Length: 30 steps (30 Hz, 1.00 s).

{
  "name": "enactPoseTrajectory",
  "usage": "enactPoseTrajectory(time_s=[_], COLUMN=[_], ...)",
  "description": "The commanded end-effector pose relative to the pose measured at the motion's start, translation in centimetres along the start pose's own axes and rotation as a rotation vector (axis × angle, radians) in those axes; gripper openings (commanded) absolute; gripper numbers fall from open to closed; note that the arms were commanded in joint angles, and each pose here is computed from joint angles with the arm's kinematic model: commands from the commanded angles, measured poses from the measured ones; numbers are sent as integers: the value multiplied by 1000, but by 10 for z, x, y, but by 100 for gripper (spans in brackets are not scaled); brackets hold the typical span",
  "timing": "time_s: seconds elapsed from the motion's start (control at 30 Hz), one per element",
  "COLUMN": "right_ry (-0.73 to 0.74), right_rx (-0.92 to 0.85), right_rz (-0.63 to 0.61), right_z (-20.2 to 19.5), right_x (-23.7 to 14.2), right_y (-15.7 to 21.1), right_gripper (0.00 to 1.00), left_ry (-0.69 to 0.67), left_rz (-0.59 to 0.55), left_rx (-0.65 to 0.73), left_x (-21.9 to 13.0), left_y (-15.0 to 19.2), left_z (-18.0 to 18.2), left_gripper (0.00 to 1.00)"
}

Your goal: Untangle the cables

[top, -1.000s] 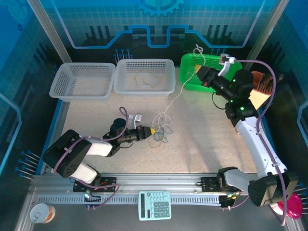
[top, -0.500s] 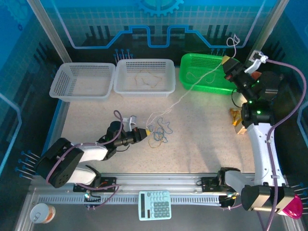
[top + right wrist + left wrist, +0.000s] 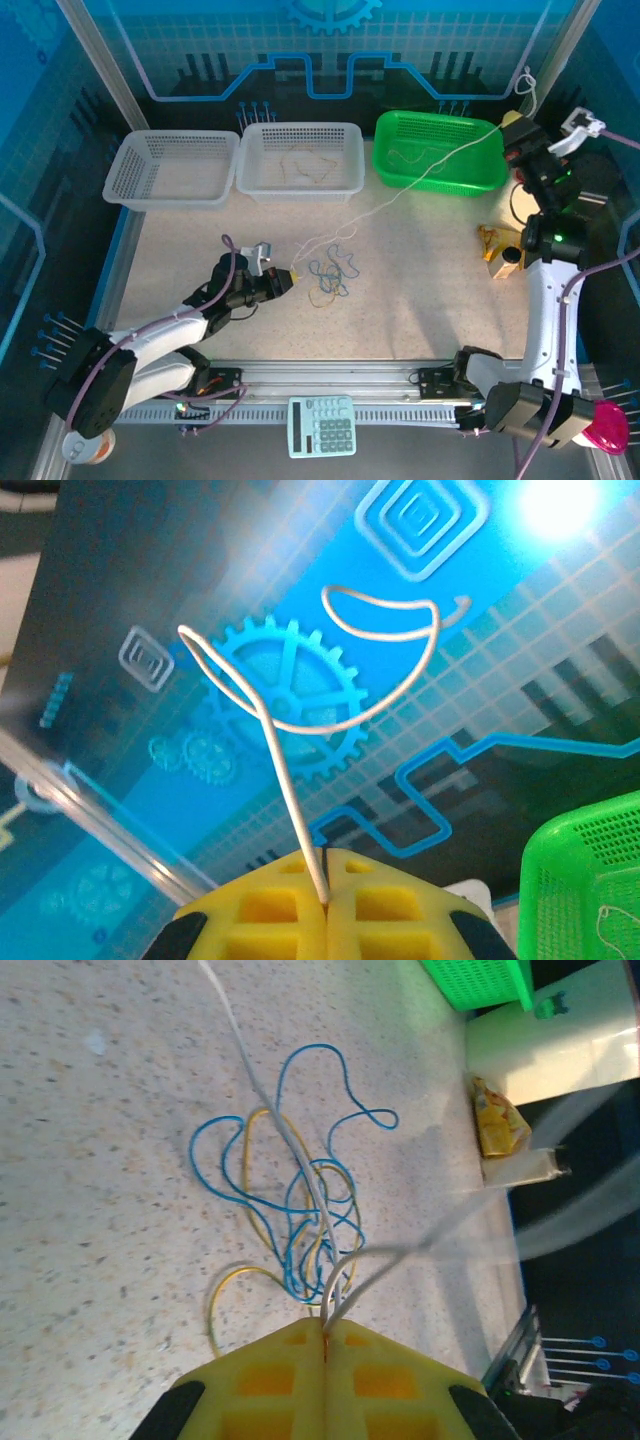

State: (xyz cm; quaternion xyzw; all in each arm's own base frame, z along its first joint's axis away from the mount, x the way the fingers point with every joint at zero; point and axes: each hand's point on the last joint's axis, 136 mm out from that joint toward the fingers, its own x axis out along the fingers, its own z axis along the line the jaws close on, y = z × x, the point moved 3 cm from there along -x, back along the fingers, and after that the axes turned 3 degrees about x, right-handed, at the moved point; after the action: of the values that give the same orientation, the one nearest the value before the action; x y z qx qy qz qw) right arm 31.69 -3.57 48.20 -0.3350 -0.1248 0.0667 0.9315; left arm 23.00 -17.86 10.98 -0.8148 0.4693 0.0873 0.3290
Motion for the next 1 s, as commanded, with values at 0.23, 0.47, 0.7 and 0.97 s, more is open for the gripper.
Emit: enactPoseTrajectory(time_s=[0.23, 0.47, 0.7, 0.97], right_ry=[-52, -23, -117, -173], right_rx=[39, 6, -8, -70], right_rz=[-168, -218, -106, 54], right_z=[23, 32, 51, 70], right_x=[-8, -20, -8, 9], right_y=[-50, -70, -47, 9], right_gripper=[0, 0, 0, 0], left_ry=[-86, -101, -47, -31], left_rz=[-4, 8, -6, 14], left_rx=[-4, -11, 2, 18], left_x=[-5, -5, -7, -6], left_y=[-3, -2, -11, -14], left_z=[13, 18, 1, -6], left_gripper=[0, 0, 0, 0])
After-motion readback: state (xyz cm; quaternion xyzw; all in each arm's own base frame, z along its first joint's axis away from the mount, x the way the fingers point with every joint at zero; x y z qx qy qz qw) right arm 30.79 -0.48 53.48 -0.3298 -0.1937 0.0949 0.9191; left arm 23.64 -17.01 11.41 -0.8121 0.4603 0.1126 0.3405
